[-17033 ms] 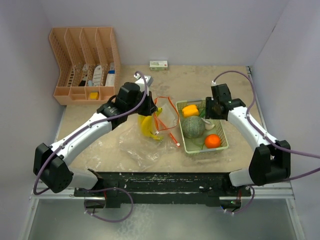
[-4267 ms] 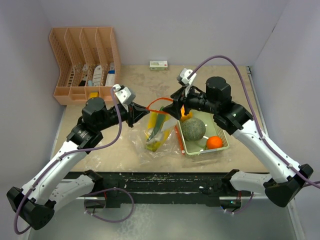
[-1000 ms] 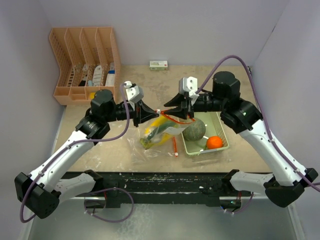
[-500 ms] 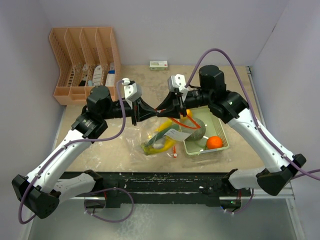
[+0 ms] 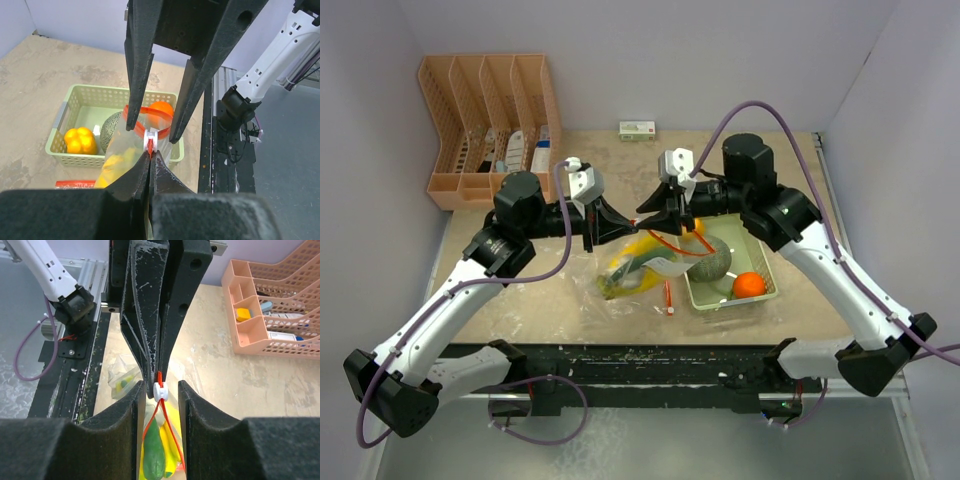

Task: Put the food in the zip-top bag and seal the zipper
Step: Zip the zipper food storage bag at the center of the board.

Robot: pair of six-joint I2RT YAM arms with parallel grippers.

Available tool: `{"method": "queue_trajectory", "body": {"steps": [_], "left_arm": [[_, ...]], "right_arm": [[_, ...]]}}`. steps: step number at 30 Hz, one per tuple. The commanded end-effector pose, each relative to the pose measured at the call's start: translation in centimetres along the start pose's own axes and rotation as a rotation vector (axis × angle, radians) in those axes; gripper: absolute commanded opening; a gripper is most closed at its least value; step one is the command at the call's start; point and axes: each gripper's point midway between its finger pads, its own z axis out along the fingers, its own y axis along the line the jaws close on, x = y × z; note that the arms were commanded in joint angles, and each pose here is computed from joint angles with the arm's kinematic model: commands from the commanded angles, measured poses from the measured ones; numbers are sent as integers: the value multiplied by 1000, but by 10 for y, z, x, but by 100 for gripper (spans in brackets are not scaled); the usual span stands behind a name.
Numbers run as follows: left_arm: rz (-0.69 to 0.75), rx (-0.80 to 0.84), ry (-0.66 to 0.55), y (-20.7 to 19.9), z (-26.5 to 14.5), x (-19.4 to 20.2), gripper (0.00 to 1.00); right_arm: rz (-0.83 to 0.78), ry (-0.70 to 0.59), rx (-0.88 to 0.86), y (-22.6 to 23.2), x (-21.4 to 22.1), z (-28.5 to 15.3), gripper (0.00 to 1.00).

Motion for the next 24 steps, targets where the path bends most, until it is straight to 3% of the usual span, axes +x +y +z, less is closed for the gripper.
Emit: {"method": "queue_trajectory", "body": {"steps": [1, 10, 15, 19, 22, 24], "left_arm": [[122, 28, -91, -12, -6, -41, 0], [122, 25, -95, -10, -5, -44, 0], [124, 21, -94, -9, -4, -43, 0], [125, 18, -96, -8, -4, -44, 0], [131, 13, -100, -8, -4, -46, 0], [134, 6, -100, -7, -4, -47, 0]], "right_arm": [[-47, -12, 54, -8, -7, -4, 36], [-20, -29, -10, 0, -5, 2, 31], [-18, -26, -10, 1, -4, 1, 18], [-8, -18, -13, 3, -2, 0, 14], [-3, -12, -3, 3, -1, -1, 0], [-5, -10, 18, 1, -1, -3, 0]]}}
